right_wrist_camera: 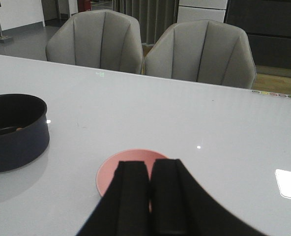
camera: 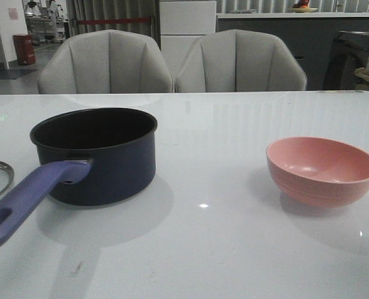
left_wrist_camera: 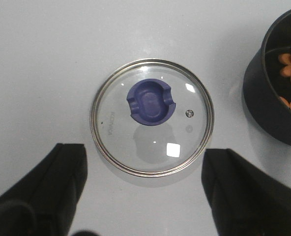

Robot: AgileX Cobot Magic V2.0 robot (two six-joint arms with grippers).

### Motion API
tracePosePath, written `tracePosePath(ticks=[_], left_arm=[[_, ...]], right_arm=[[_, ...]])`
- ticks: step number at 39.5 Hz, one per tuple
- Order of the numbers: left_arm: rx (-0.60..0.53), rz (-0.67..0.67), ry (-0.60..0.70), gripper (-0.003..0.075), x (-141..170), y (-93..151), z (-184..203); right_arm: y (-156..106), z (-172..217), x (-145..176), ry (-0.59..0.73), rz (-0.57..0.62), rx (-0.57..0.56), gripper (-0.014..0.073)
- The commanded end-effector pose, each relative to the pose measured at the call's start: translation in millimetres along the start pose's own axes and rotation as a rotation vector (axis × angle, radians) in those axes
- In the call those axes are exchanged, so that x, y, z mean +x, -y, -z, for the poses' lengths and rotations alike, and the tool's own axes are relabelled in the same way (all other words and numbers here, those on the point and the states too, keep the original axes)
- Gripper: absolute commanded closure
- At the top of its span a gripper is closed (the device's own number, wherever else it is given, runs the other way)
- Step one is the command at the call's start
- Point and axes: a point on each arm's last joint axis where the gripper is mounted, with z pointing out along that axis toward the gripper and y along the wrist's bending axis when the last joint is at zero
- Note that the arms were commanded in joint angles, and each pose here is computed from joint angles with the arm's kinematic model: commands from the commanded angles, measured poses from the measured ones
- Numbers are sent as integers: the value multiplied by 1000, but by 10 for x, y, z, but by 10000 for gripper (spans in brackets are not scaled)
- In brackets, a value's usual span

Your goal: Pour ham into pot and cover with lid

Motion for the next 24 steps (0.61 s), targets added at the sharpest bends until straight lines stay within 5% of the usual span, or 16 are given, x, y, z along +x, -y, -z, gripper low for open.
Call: tracePosePath(ticks=[1, 24], left_arm=[[50, 9, 23, 195, -210, -1, -74], [94, 9, -302, 87, -804, -57, -996]], right_arm=[[9, 16, -159, 105, 13, 12, 440], [9, 15, -155, 101, 13, 11, 440]])
